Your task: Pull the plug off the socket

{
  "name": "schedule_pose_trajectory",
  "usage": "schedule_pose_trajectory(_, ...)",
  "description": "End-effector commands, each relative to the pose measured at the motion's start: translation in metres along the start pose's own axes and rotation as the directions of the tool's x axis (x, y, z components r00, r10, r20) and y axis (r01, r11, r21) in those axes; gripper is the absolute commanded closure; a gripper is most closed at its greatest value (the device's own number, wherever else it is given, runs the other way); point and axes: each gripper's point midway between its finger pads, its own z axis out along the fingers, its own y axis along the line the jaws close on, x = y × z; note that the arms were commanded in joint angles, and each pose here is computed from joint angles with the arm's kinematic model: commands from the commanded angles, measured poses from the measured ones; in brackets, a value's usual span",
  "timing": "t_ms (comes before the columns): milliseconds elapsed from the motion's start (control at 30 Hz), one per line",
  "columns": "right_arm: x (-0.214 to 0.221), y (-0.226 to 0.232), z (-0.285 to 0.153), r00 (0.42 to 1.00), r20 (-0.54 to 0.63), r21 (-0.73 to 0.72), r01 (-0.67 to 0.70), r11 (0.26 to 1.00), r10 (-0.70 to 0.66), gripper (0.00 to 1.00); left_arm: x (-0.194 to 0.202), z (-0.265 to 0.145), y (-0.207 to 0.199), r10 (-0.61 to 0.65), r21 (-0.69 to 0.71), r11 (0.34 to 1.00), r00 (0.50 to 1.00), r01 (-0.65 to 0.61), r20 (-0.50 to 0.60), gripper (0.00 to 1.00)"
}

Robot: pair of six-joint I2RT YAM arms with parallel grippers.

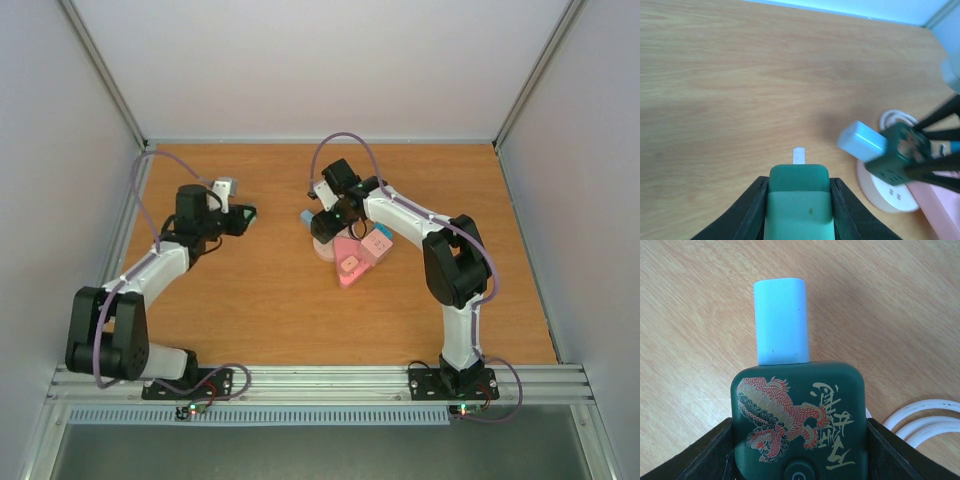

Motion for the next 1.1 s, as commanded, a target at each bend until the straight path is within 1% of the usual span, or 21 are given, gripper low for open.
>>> schedule_pose_trajectory(0, 0.039, 0.022, 0.024, 0.988, -0.151, -0.093, -0.002, 0.996, -0.012, 0.79, -0.026, 0.0, 0.033, -0.073, -0.015, 0.997, 0.997, 0.074, 0.029, 0.83)
schedule_pose_trajectory(133, 0.036, 0.03, 0.024, 0.988, -0.152, -0.107, 0.019, 0.994, -0.035, 0.79, -0.048, 0.0, 0.085, -0.126, -0.084, 0.988, 0.99, 0.131, 0.065, 0.82)
schedule_pose_trajectory(300, 0.034, 0.038, 0.026, 0.987, -0.155, -0.122, 0.009, 0.992, -0.028, 0.79, -0.064, 0.007, 0.145, -0.128, -0.173, 0.975, 0.988, 0.142, 0.09, 0.81)
schedule_pose_trajectory(400, 0.034, 0.041, 0.027, 0.987, -0.156, -0.123, 0.012, 0.992, -0.031, 0.79, -0.068, 0.013, 0.187, -0.168, -0.215, 0.959, 0.98, 0.188, 0.104, 0.8)
schedule_pose_trajectory(467, 0.033, 0.044, 0.028, 0.987, -0.154, -0.121, 0.017, 0.993, -0.036, 0.79, -0.071, 0.017, 0.209, -0.178, -0.247, 0.948, 0.977, 0.202, 0.114, 0.8)
schedule_pose_trajectory(567, 0.032, 0.045, 0.029, 0.987, -0.156, -0.119, 0.012, 0.993, -0.03, 0.79, -0.078, 0.025, 0.235, -0.196, -0.258, 0.94, 0.973, 0.222, 0.123, 0.8)
schedule_pose_trajectory(700, 0.033, 0.045, 0.03, 0.986, -0.163, -0.118, 0.013, 0.993, -0.032, 0.79, -0.083, 0.036, 0.257, -0.231, -0.257, 0.931, 0.963, 0.26, 0.14, 0.8)
schedule_pose_trajectory(833, 0.036, 0.043, 0.034, 0.984, -0.173, -0.104, 0.014, 0.994, -0.032, 0.79, -0.086, 0.051, 0.266, -0.248, -0.22, 0.937, 0.96, 0.272, 0.132, 0.78)
schedule_pose_trajectory(1067, 0.039, 0.042, 0.037, 0.982, -0.185, -0.097, 0.02, 0.995, -0.037, 0.79, -0.084, 0.067, 0.281, -0.268, -0.209, 0.934, 0.955, 0.29, 0.129, 0.75)
